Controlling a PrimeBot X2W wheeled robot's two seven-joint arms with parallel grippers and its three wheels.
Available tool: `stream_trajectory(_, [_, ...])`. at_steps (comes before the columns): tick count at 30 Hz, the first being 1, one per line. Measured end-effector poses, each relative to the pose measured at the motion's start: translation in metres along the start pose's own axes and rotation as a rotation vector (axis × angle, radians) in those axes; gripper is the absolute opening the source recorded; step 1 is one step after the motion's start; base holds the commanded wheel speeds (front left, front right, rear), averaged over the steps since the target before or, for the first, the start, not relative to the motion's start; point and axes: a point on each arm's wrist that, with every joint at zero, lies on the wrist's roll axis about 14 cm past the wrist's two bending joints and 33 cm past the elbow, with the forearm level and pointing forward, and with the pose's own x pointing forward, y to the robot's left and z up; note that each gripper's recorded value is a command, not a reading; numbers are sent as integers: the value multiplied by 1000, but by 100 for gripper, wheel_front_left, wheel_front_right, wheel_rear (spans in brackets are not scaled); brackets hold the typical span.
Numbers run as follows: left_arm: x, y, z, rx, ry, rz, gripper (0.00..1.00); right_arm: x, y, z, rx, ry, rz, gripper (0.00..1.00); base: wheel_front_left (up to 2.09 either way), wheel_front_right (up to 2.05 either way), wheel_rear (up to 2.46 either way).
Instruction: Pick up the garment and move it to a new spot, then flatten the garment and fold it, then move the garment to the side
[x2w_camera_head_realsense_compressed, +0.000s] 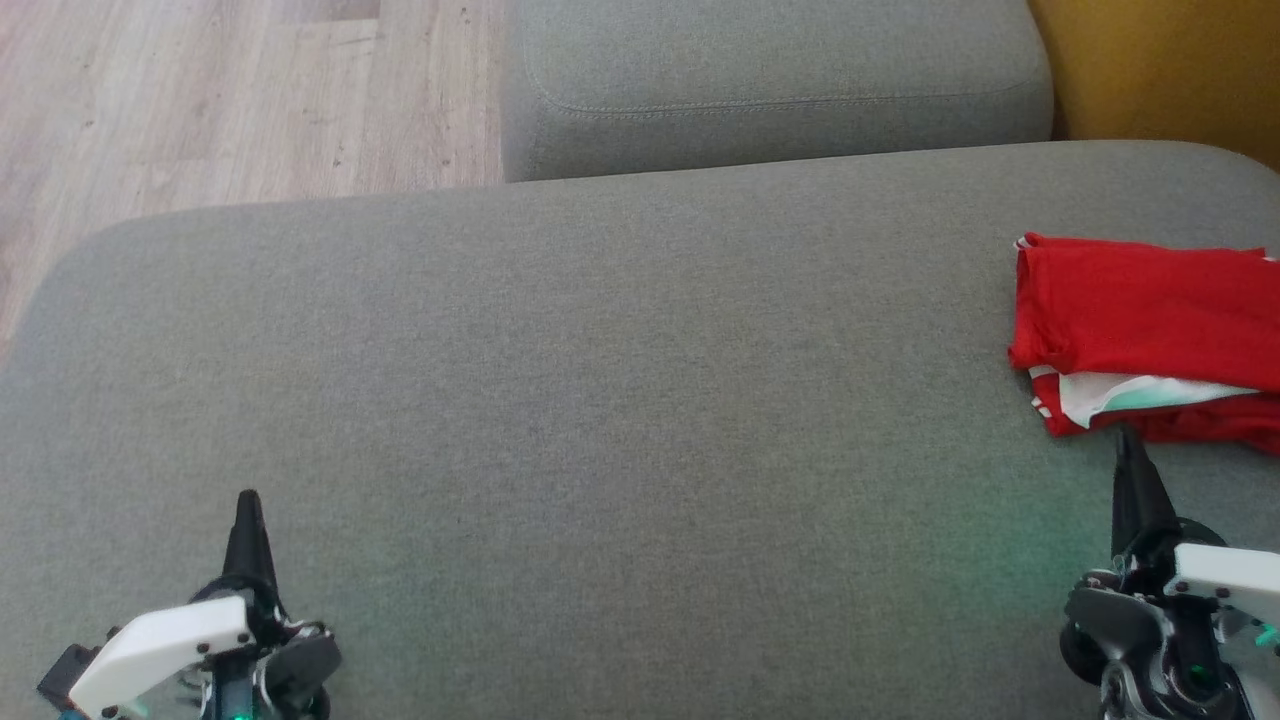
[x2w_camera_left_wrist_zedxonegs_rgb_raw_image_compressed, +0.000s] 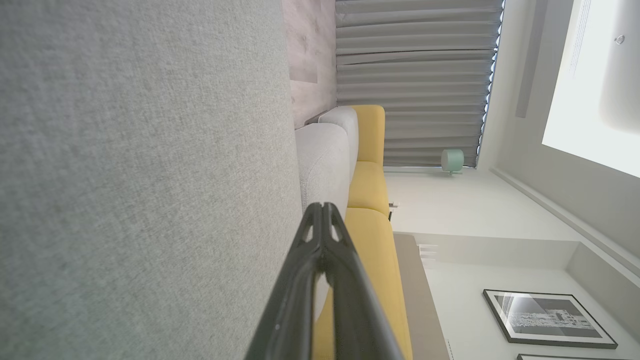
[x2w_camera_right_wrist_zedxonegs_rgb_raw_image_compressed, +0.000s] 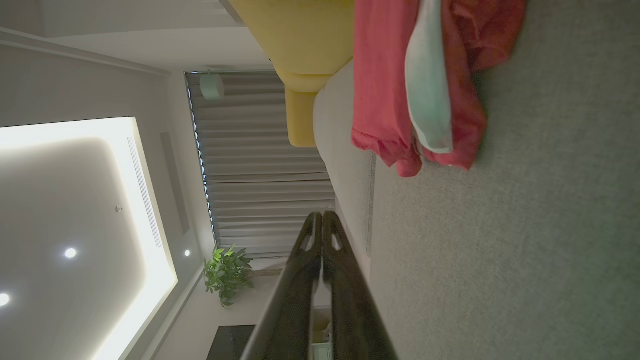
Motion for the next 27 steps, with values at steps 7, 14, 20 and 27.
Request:
stream_trajectory(7, [0, 0, 0, 0, -1, 0, 0, 0, 0, 0, 0, 0, 0, 0, 0, 0, 0])
stream_trajectory(14, [0, 0, 0, 0, -1, 0, 0, 0, 0, 0, 0, 0, 0, 0, 0, 0, 0])
stream_trajectory(20, [0, 0, 0, 0, -1, 0, 0, 0, 0, 0, 0, 0, 0, 0, 0, 0, 0])
stream_trajectory(27, [0, 0, 1, 0, -2, -1, 0, 0, 0, 0, 0, 0, 1, 0, 0, 0, 0])
